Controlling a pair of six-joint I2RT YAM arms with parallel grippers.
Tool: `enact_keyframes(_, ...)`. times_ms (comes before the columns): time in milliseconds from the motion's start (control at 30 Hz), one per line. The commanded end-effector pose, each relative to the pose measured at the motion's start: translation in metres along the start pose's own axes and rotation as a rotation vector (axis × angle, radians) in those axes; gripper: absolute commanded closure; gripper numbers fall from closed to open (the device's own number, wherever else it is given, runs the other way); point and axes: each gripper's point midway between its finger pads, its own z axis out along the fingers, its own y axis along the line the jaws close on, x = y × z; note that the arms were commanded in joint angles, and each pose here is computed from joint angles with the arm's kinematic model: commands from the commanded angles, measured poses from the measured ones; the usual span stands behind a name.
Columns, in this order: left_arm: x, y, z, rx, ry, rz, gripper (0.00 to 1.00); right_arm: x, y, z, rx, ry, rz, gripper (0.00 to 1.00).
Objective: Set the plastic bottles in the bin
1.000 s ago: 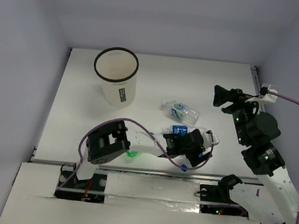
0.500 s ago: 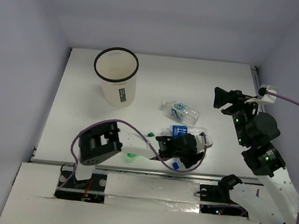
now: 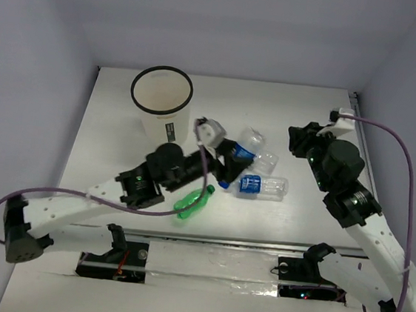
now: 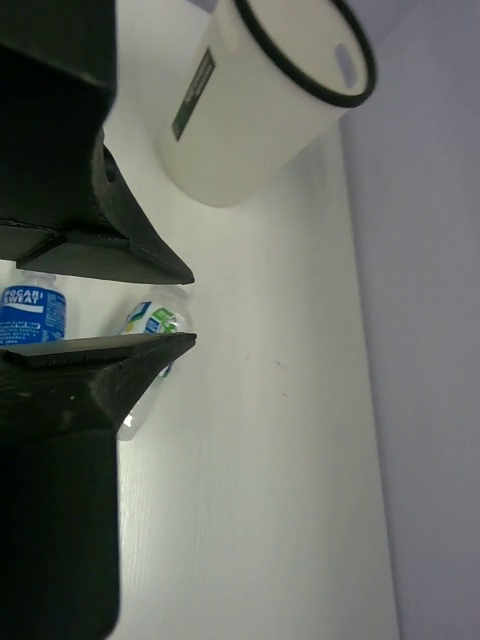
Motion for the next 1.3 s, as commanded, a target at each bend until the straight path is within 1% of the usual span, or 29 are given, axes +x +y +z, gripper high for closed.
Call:
enact_keyframes(0, -0.038, 0.059, -0.027, -0.186, -0.150, -0.054, 0.75, 0.018, 0.007, 0.012, -0.038, 0.071, -0.058, 0.68)
enact_keyframes(33, -0.050, 0.071, -0.035, -0.217, -0.188, -0.070, 0.75, 0.024, 0.005, 0.017, -0.030, 0.096, -0.070, 0.68)
enact_keyframes(67, -0.068, 0.083, -0.048, -0.270, -0.248, -0.112, 0.75, 0.047, 0.004, 0.031, -0.037, 0.171, -0.105, 0.66)
enact_keyframes(100, -0.079, 0.107, -0.057, -0.341, -0.284, -0.122, 0.76, 0.060, 0.004, 0.037, -0.047, 0.218, -0.122, 0.63)
enact_keyframes(133, -0.090, 0.114, -0.065, -0.362, -0.319, -0.134, 0.76, 0.069, 0.007, 0.042, -0.064, 0.261, -0.150, 0.58)
enact_keyframes(167, -0.096, 0.118, -0.069, -0.369, -0.339, -0.143, 0.76, 0.081, 0.012, 0.047, -0.106, 0.309, -0.163, 0.52)
enact_keyframes(200, -0.107, 0.123, -0.073, -0.383, -0.369, -0.153, 0.76, 0.107, 0.013, 0.059, -0.123, 0.392, -0.191, 0.38)
enact_keyframes(233, -0.115, 0.133, -0.078, -0.415, -0.392, -0.152, 0.77, 0.120, 0.014, 0.061, -0.136, 0.450, -0.213, 0.32)
enact_keyframes(267, -0.120, 0.141, -0.079, -0.444, -0.409, -0.156, 0.77, 0.120, 0.021, 0.068, -0.174, 0.465, -0.236, 0.26)
enact_keyframes(300, -0.132, 0.144, -0.083, -0.457, -0.440, -0.166, 0.77, 0.142, 0.017, 0.078, -0.166, 0.531, -0.261, 0.16)
enact_keyframes(367, -0.142, 0.163, -0.088, -0.525, -0.480, -0.182, 0.77, 0.160, 0.012, 0.085, -0.159, 0.605, -0.312, 0.10)
enact_keyframes(400, -0.150, 0.167, -0.090, -0.532, -0.504, -0.191, 0.77, 0.159, 0.013, 0.092, -0.162, 0.615, -0.332, 0.07)
enact_keyframes(433, -0.154, 0.172, -0.091, -0.540, -0.523, -0.215, 0.77, 0.183, 0.005, 0.095, -0.146, 0.702, -0.356, 0.06)
enact_keyframes(467, -0.162, 0.180, -0.093, -0.548, -0.546, -0.214, 0.77, 0.181, 0.006, 0.102, -0.145, 0.706, -0.380, 0.05)
enact_keyframes(533, -0.166, 0.191, -0.089, -0.549, -0.558, -0.237, 0.77, 0.195, 0.001, 0.107, -0.155, 0.763, -0.440, 0.03)
enact_keyframes(567, -0.170, 0.202, -0.091, -0.563, -0.567, -0.233, 0.77, 0.212, -0.004, 0.110, -0.155, 0.818, -0.455, 0.03)
enact_keyframes(600, -0.178, 0.206, -0.093, -0.570, -0.583, -0.232, 0.77, 0.217, -0.005, 0.111, -0.156, 0.842, -0.469, 0.03)
enact_keyframes(633, -0.176, 0.216, -0.089, -0.586, -0.573, -0.240, 0.77, 0.218, -0.006, 0.114, -0.151, 0.859, -0.479, 0.03)
enact_keyframes(667, -0.179, 0.221, -0.089, -0.587, -0.575, -0.245, 0.77, 0.232, -0.013, 0.116, -0.135, 0.906, -0.498, 0.02)
enact_keyframes(700, -0.188, 0.230, -0.094, -0.609, -0.597, -0.238, 0.77, 0.236, -0.015, 0.116, -0.134, 0.929, -0.507, 0.02)
enact_keyframes(733, -0.184, 0.240, -0.091, -0.630, -0.588, -0.243, 0.77, 0.237, -0.015, 0.118, -0.135, 0.944, -0.516, 0.02)
enact_keyframes(800, -0.194, 0.248, -0.093, -0.642, -0.609, -0.227, 0.77, 0.250, -0.021, 0.120, -0.129, 0.988, -0.540, 0.01)
enact_keyframes(867, -0.194, 0.266, -0.093, -0.691, -0.605, -0.209, 0.77, 0.252, -0.021, 0.125, -0.137, 1.000, -0.559, 0.01)
enact_keyframes(900, -0.201, 0.267, -0.093, -0.702, -0.615, -0.194, 0.77, 0.254, -0.022, 0.126, -0.139, 1.010, -0.567, 0.01)
enact_keyframes(933, -0.198, 0.279, -0.092, -0.738, -0.598, -0.171, 0.77, 0.264, -0.026, 0.124, -0.137, 1.049, -0.581, 0.01)
enact_keyframes(1000, -0.201, 0.290, -0.095, -0.781, -0.604, -0.145, 0.77, 0.261, -0.026, 0.132, -0.126, 1.044, -0.596, 0.01)
enact_keyframes(1067, -0.201, 0.305, -0.100, -0.827, -0.606, -0.105, 0.77, 0.269, -0.030, 0.134, -0.123, 1.072, -0.613, 0.01)
enact_keyframes(1200, -0.196, 0.326, -0.102, -0.891, -0.596, -0.035, 0.77, 0.270, -0.036, 0.147, -0.086, 1.074, -0.652, 0.07)
enact_keyframes(1267, -0.189, 0.337, -0.098, -0.918, -0.568, 0.004, 0.77, 0.272, -0.039, 0.150, -0.073, 1.080, -0.668, 0.10)
